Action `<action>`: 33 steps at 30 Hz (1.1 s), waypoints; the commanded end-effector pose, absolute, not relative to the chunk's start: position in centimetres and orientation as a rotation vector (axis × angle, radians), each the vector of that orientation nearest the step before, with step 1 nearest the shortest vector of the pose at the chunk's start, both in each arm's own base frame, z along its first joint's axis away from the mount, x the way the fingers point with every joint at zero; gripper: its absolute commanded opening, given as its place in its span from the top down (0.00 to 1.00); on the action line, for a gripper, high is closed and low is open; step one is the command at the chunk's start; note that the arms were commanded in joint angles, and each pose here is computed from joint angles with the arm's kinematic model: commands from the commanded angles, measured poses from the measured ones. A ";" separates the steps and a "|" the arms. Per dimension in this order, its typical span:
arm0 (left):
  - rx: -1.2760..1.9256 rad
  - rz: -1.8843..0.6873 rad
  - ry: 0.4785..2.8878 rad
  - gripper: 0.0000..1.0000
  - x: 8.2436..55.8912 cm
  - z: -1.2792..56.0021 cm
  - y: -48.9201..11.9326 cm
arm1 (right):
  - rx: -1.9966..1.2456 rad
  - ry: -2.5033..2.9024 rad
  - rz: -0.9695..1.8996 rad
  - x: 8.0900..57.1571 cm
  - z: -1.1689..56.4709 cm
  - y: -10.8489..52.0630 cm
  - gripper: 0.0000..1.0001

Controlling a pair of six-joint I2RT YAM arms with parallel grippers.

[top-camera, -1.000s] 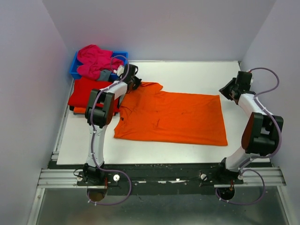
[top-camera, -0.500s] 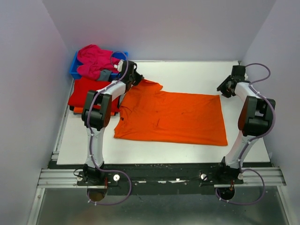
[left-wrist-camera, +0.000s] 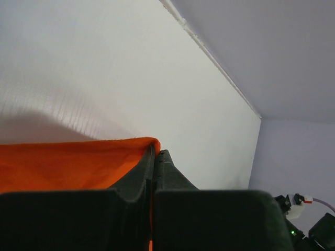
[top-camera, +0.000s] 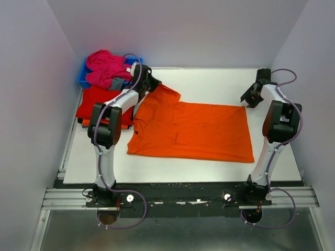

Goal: Fold and stack the t-shirts
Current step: Grap the side of the flattened tshirt furthest away from the robot with both arms

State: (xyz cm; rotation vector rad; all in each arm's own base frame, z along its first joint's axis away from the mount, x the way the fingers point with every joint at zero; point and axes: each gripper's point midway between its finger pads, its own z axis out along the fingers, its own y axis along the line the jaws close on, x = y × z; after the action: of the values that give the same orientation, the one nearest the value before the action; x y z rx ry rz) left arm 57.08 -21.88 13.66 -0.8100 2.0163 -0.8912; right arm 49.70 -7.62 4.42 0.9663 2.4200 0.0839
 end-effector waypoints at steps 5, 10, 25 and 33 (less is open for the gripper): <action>-0.758 -0.945 1.965 1.00 56.8 16.8 -22.1 | 0.991 2.501 0.008 47.7 3.3 -7.8 0.49; -0.754 -0.951 1.967 1.00 56.8 16.8 -22.2 | 0.982 2.507 -0.001 47.8 3.3 -7.8 0.50; -0.745 -0.962 1.956 1.00 56.9 17.6 -21.8 | 0.942 2.568 -0.125 48.9 3.3 -7.2 0.54; -0.738 -0.982 1.960 1.00 57.2 17.7 -21.5 | 0.916 2.586 -0.189 49.1 3.2 -7.0 0.53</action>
State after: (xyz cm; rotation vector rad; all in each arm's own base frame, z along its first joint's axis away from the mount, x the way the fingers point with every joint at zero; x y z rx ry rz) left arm 57.07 -21.43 14.12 -0.7952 2.0151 -0.9227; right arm 49.54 -6.50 3.77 0.9353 2.5457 -0.0970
